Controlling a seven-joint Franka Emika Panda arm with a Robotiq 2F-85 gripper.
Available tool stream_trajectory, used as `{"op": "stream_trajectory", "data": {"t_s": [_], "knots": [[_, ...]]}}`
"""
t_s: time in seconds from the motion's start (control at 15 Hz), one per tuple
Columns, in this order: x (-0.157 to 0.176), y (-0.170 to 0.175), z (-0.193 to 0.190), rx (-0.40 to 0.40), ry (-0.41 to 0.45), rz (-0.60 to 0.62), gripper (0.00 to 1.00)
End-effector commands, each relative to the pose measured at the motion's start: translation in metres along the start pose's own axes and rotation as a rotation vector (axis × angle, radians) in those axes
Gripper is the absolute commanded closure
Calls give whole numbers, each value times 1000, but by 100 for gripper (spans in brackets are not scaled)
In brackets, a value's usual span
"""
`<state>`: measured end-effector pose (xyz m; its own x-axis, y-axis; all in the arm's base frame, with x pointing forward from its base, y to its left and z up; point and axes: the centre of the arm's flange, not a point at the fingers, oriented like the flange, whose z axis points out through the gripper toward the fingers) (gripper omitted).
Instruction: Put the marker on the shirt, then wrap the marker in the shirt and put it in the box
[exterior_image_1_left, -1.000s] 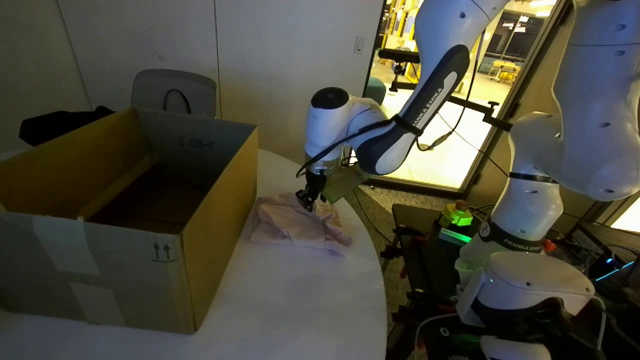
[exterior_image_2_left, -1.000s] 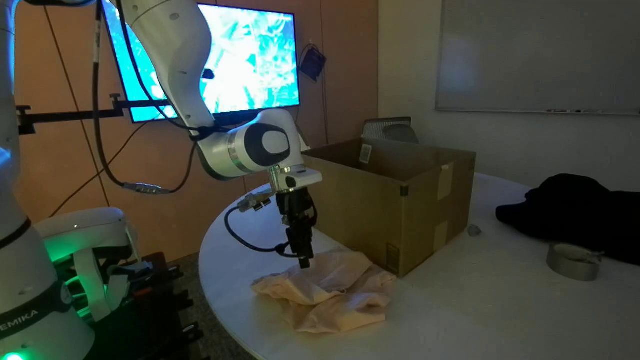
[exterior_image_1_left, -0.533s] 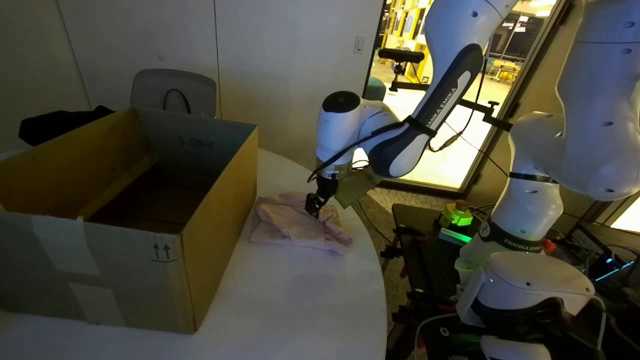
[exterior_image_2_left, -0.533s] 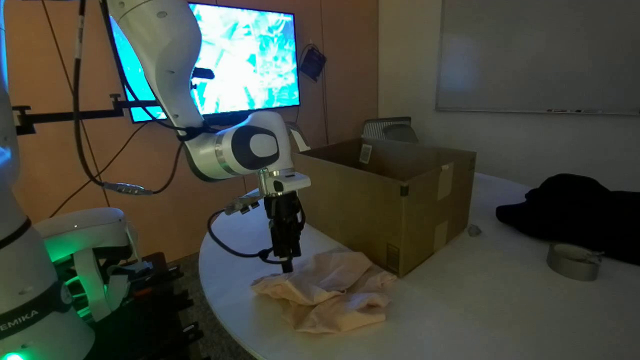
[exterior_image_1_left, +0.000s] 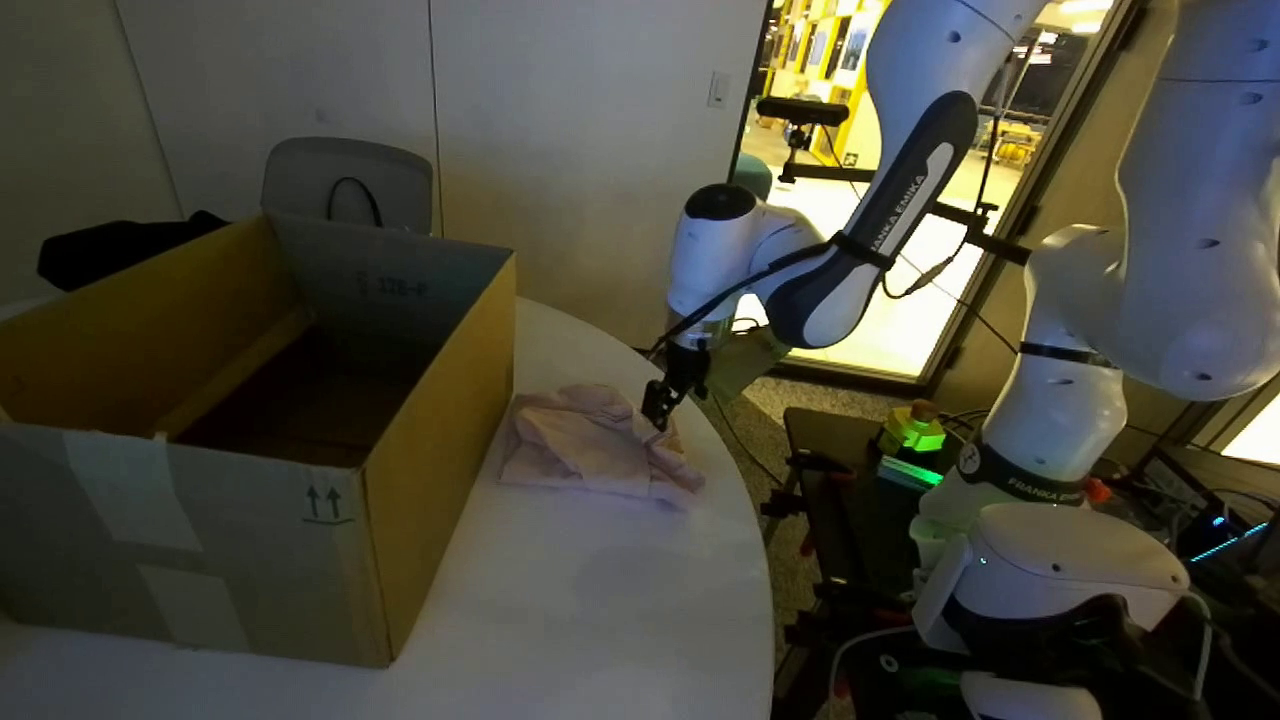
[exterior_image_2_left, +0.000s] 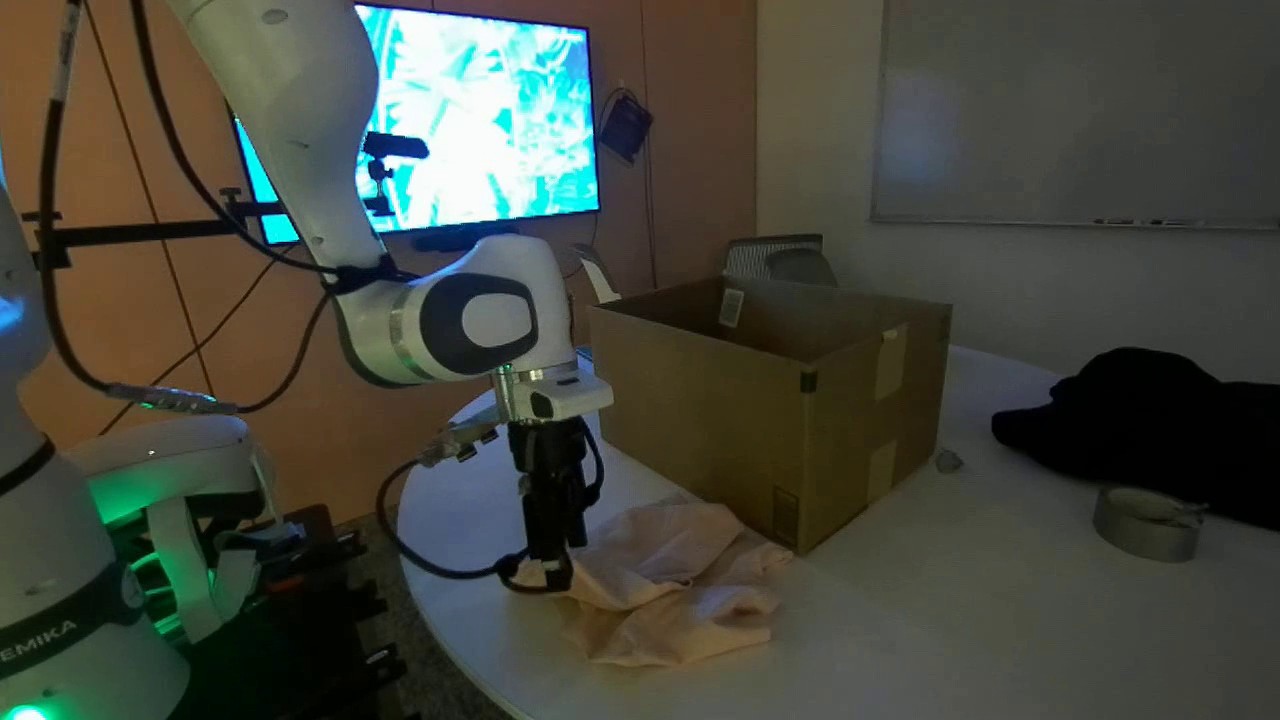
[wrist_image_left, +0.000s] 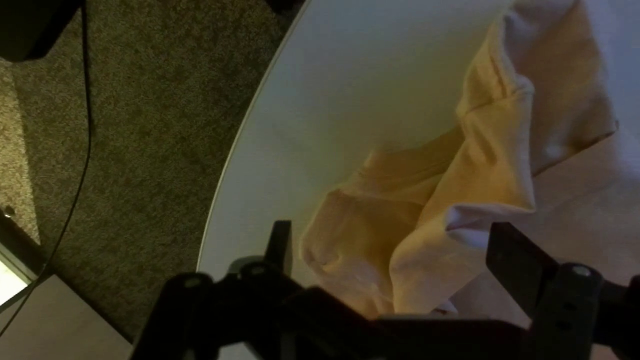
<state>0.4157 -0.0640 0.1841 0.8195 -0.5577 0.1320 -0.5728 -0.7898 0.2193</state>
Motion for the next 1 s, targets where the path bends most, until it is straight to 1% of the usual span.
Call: {"op": "stream_trajectory", "data": {"t_s": [0.0, 0.27, 0.33, 0.47, 0.73, 0.8, 0.93], "knots": [[11, 46, 11, 67, 22, -43, 0], [27, 81, 27, 118, 54, -74, 0], [91, 53, 45, 135, 61, -95, 0], [111, 47, 50, 173, 80, -136, 0], [166, 2, 71, 236, 108, -263, 0], [181, -9, 76, 241, 118, -284, 0], [204, -19, 86, 253, 130, -308, 0]]}}
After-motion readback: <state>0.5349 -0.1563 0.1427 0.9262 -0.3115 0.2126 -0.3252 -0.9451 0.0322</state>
